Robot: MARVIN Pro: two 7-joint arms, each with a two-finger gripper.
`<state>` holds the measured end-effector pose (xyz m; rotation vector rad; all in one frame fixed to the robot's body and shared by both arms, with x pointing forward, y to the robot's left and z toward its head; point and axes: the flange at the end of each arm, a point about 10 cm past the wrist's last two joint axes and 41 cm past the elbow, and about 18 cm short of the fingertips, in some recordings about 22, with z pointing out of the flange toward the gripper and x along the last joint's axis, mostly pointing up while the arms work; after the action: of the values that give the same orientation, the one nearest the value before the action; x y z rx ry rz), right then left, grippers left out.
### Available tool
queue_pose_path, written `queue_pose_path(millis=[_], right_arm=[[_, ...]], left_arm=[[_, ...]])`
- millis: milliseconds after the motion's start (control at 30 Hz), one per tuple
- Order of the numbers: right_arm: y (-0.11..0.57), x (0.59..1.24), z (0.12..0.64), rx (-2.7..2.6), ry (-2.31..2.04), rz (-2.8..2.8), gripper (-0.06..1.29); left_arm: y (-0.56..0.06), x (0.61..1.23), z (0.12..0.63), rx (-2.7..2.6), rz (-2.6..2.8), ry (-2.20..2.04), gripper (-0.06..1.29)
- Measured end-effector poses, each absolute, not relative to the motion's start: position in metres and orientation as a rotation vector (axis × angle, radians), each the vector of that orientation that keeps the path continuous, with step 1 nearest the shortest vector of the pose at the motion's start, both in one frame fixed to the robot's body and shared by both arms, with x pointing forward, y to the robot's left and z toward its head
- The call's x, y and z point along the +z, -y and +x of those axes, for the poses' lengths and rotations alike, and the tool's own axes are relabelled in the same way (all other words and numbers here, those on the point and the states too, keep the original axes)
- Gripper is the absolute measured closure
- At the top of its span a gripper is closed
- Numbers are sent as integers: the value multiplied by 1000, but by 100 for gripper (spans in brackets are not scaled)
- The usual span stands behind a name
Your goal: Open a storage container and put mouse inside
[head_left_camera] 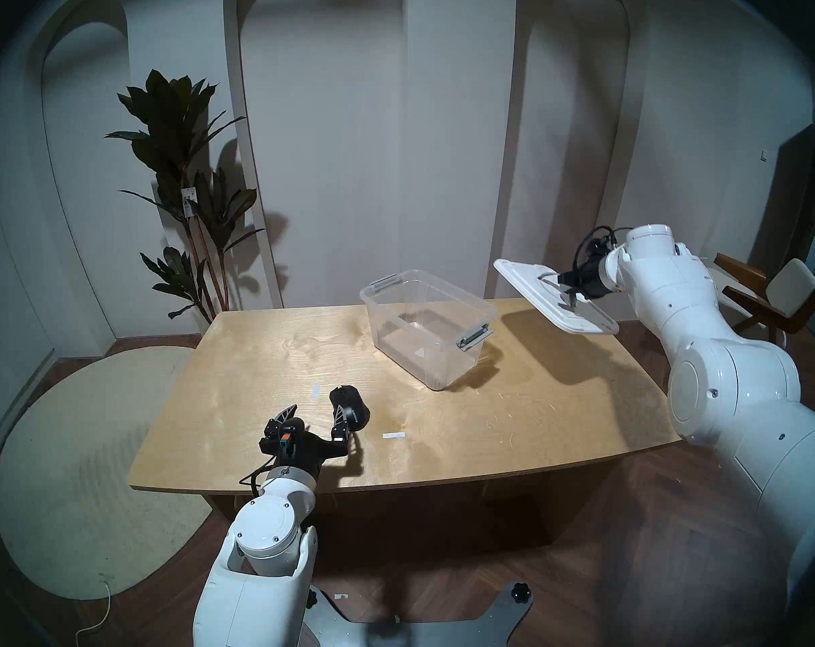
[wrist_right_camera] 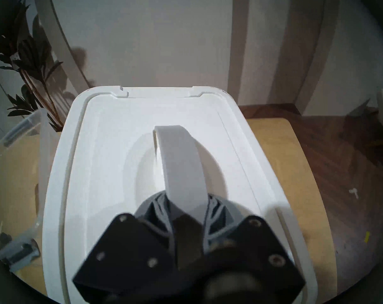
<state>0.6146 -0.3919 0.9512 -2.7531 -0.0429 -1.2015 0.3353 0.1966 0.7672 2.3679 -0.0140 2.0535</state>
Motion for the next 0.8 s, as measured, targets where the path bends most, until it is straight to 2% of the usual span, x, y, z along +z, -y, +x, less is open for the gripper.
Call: queue_pose_path(millis=[700, 733, 767, 800], right_arm=[[377, 865, 583, -1387, 125, -2782, 108], [376, 865, 583, -1421, 132, -2772, 90], [375, 865, 582, -1444, 137, -2763, 47], [374, 866, 582, -1464, 141, -2756, 33]], left_arm=[[-197, 769, 335, 2058, 2364, 14, -2], [-197, 769, 335, 2058, 2364, 14, -2], [-197, 769, 335, 2058, 2364, 14, -2], [-197, 769, 335, 2058, 2364, 14, -2]])
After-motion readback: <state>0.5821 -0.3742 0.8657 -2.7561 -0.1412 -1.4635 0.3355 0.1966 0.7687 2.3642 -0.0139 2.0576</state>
